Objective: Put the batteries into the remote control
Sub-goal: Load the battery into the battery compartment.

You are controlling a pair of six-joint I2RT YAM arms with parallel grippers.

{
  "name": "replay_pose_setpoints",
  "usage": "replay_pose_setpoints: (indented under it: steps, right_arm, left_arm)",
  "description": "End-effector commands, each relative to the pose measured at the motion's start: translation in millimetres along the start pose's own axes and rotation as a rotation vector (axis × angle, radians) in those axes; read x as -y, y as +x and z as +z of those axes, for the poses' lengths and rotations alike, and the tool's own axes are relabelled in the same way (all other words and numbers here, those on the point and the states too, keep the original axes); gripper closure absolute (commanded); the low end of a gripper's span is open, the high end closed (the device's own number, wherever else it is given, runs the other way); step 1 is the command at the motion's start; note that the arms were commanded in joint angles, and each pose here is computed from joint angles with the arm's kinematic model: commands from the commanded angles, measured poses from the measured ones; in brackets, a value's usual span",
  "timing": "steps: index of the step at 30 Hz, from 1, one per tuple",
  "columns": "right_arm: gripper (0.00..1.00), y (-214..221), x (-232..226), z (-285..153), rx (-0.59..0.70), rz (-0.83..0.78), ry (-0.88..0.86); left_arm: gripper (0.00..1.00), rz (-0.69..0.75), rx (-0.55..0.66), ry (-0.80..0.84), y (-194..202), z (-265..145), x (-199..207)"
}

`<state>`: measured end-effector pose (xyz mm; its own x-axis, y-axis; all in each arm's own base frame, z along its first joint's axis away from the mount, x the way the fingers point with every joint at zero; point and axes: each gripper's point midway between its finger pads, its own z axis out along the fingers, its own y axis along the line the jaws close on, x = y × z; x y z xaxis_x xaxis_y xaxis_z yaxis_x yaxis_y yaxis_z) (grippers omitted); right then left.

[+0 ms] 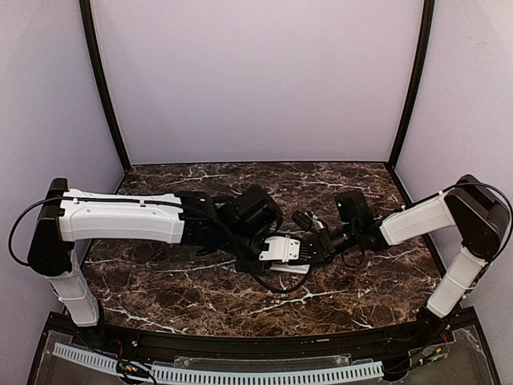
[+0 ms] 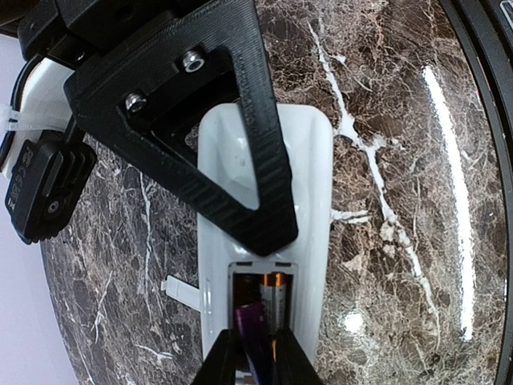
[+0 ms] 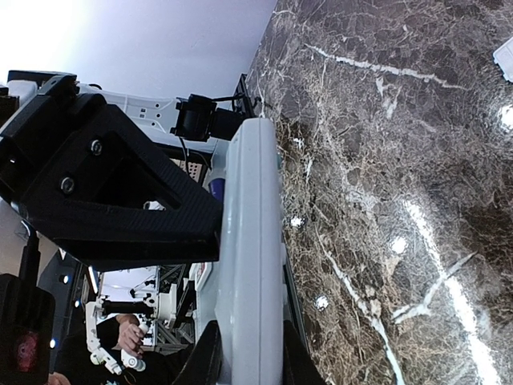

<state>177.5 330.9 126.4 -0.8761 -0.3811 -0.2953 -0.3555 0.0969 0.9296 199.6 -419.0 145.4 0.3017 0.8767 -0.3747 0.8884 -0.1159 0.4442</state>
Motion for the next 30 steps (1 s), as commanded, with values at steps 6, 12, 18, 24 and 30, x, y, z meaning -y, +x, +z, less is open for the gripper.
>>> replay_pose_setpoints:
  steps: [6, 12, 18, 24, 30]
  right_arm:
    - [1.0, 9.8, -13.4, 3.8, -0.042, -0.057, -0.079]
    - [1.0, 9.8, -16.7, 3.3, -0.041, -0.068, -0.09]
    - [1.0, 8.3, -20.0, 3.0, -0.039, -0.075, -0.1]
    - [1.0, 7.4, -22.1, 2.8, -0.039, -0.08, -0.105]
    - [1.0, 10.3, -18.5, 3.0, -0.041, -0.069, -0.103]
  left_arm:
    - [0.88, 0.026, -0.002, -0.007, 0.3, -2.5, -1.2]
    - [0.93, 0.032, 0.01, 0.018, -2.2, -2.7, 2.7]
    - [0.95, 0.034, 0.027, 0.057, -5.7, -0.8, 9.3]
    - [0.93, 0.035, 0.035, 0.071, -9.6, 0.2, 9.9]
    - [0.79, 0.012, 0.017, 0.04, -6.3, -1.3, 4.6]
